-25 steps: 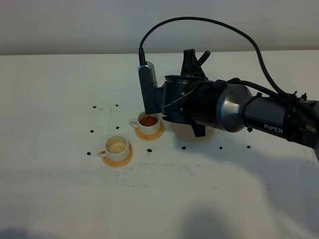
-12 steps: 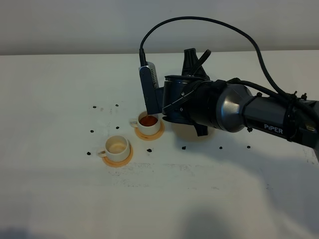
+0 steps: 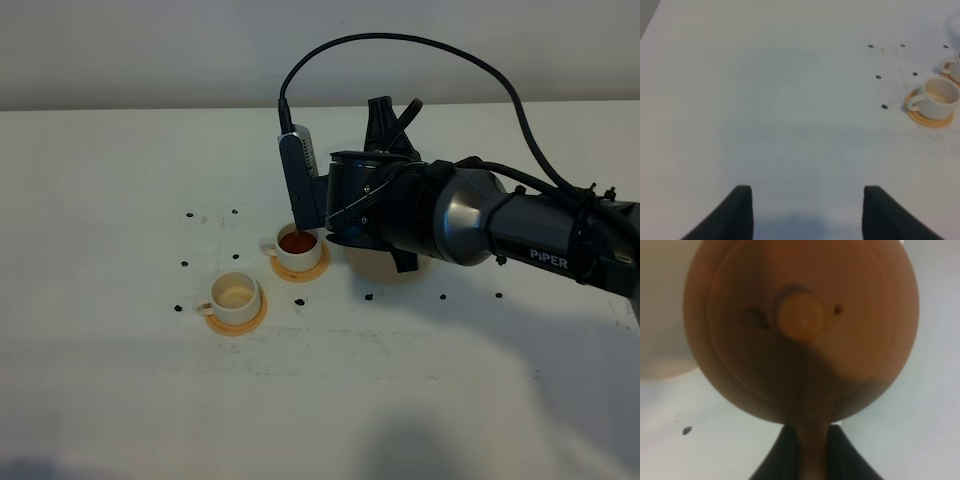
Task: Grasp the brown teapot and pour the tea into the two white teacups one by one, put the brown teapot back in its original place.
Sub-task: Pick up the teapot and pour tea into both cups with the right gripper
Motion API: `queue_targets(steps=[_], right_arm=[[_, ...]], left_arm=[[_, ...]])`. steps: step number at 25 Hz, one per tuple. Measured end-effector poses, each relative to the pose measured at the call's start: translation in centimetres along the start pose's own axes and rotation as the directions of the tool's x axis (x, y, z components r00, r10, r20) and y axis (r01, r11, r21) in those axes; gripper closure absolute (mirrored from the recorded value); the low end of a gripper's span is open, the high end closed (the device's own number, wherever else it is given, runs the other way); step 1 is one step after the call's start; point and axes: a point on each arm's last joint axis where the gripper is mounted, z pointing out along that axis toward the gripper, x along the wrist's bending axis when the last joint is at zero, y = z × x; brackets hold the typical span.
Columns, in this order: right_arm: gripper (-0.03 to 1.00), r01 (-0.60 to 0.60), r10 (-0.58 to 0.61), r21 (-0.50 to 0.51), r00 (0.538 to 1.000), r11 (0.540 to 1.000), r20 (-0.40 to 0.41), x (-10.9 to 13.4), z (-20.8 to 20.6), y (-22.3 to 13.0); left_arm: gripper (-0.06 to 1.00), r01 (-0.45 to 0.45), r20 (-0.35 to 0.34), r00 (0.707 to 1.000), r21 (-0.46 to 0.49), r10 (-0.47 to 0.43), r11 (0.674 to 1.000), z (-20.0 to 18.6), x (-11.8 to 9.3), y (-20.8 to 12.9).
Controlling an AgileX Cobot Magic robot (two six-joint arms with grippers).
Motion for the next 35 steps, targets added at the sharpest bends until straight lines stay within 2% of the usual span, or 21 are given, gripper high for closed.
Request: queue_targets(steps=[35], right_arm=[[0.88, 0.036, -0.036, 0.007, 0.999, 0.999, 0.023, -0.21, 0.00, -0.06]], left_arm=[[0.44, 0.000, 0.000, 1.000, 0.000, 0.000, 1.000, 0.00, 0.00, 0.00]])
